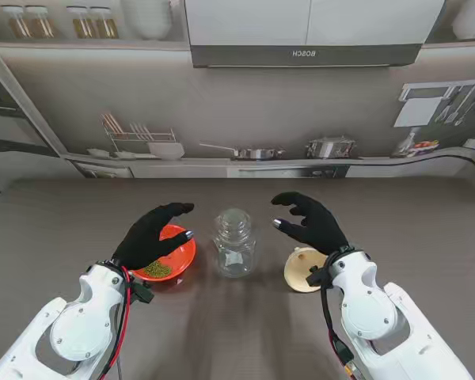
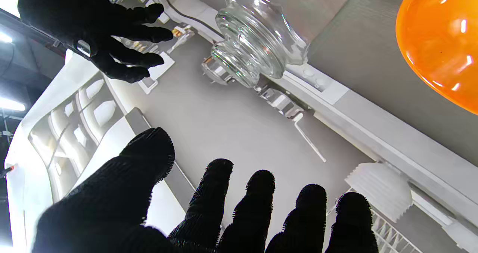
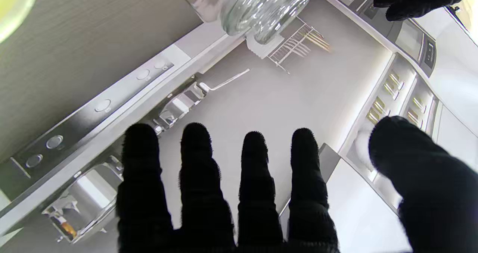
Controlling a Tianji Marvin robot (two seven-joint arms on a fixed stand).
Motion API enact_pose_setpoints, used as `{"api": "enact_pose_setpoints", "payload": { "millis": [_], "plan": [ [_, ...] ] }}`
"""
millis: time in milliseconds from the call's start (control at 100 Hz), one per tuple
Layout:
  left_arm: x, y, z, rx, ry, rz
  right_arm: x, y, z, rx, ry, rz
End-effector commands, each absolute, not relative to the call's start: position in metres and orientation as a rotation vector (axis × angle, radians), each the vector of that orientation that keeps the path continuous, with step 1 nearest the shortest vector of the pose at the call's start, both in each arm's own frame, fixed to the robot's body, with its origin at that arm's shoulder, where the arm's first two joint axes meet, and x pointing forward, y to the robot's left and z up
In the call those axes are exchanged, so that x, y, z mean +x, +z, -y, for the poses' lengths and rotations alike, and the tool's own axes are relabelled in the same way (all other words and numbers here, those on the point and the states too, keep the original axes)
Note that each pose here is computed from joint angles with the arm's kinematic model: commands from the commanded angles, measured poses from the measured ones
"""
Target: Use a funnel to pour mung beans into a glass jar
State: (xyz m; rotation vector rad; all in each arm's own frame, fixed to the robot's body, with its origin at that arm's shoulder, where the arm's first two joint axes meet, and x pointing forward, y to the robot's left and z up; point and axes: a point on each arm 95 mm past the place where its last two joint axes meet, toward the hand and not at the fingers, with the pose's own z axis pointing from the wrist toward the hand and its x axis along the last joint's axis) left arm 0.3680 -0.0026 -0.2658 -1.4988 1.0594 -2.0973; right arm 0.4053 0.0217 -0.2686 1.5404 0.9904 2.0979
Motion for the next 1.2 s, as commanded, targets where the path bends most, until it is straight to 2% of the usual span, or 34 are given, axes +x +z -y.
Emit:
{"api": "enact_pose_setpoints", "payload": {
  "millis": [0, 370, 610, 890, 1190],
  "plan": [
    [0.367, -0.267, 0.004, -1.511, -2.099, -1.072, 0.403, -0.269, -0.024, 1.545, 2.098, -1.011],
    [0.366, -0.266, 0.004, -1.521, -2.092, -1.068, 0.402, -0.269, -0.026, 1.528, 2.099, -1.022],
    [0.363, -0.265, 0.000, -1.526, -2.080, -1.043, 0.407, -0.260, -0.043, 1.440, 2.061, -1.102],
    [0.362, -0.264, -0.003, -1.532, -2.078, -1.022, 0.429, -0.239, -0.070, 1.305, 1.949, -1.278],
    [0.363, -0.264, -0.005, -1.526, -2.082, -1.020, 0.450, -0.236, -0.092, 1.211, 1.824, -1.429]
  ]
}}
